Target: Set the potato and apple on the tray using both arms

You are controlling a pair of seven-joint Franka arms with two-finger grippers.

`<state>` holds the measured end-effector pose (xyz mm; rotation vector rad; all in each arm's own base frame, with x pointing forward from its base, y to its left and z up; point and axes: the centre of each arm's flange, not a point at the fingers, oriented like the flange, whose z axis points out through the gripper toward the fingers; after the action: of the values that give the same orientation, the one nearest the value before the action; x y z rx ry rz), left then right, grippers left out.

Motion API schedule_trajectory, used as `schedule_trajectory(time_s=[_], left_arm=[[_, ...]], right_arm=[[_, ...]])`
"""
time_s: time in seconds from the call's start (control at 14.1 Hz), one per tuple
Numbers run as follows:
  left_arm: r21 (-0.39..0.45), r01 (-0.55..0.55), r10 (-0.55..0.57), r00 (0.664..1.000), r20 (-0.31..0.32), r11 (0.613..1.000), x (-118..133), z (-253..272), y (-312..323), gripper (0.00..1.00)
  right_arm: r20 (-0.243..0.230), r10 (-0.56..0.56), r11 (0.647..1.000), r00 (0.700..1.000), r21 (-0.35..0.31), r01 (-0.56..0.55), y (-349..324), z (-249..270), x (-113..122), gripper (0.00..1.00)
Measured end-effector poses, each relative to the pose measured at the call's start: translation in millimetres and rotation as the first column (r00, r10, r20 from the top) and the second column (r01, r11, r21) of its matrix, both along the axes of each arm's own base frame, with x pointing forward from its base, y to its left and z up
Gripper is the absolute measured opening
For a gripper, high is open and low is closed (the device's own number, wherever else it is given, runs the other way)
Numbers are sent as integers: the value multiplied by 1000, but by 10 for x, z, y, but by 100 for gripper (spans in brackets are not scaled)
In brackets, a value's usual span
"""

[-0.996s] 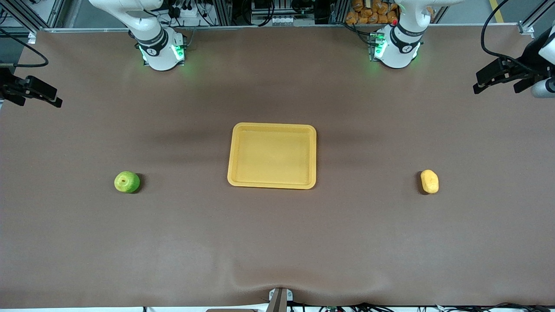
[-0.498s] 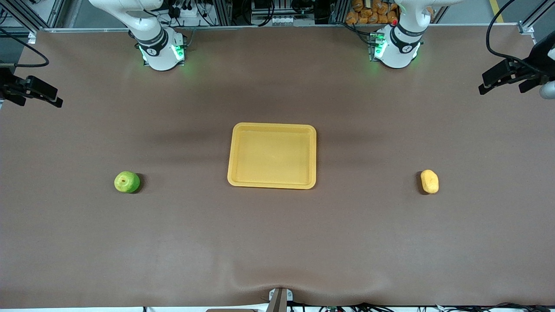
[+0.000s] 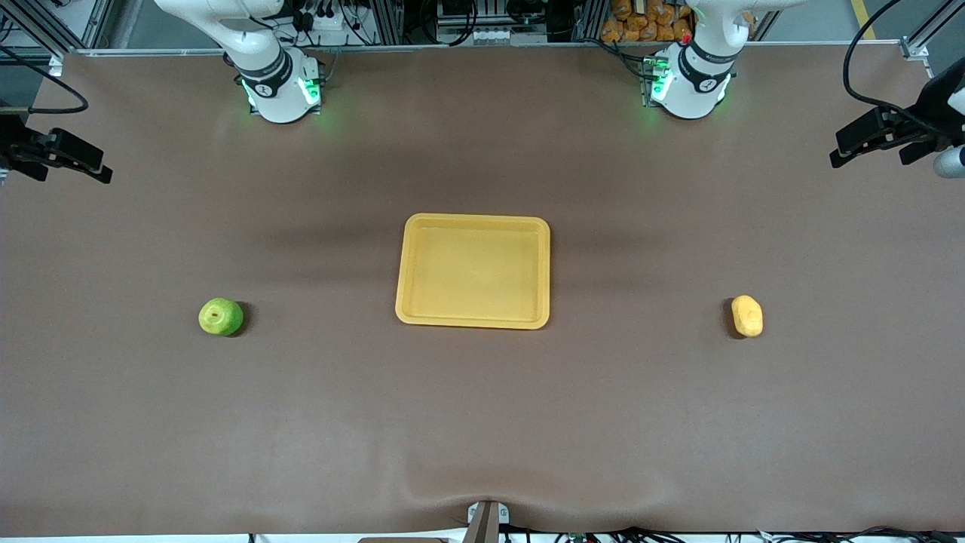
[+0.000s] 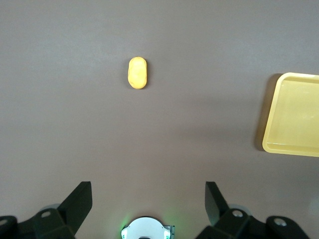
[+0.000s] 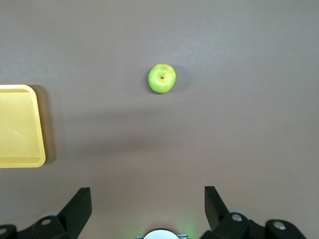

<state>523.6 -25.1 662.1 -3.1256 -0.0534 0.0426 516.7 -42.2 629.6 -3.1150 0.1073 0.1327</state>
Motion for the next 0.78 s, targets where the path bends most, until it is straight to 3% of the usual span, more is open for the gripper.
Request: schedule_trajectory(time_s=[0.21, 0.43, 0.78], left_arm=[[0, 1, -1, 1000, -10, 1000, 29, -48, -2, 100], [0, 1, -1, 1000, -22, 1000, 66, -111, -1, 100], [-1, -6, 6, 998, -63, 1000, 192, -332, 36, 100]], right_arm=[[-22, -27, 1000, 999, 1, 27, -154, -115, 34, 100], [-42, -22, 1000, 999, -1, 22, -137, -462, 270, 100], [-16, 67, 998, 998, -5, -67, 354, -894, 641, 100]])
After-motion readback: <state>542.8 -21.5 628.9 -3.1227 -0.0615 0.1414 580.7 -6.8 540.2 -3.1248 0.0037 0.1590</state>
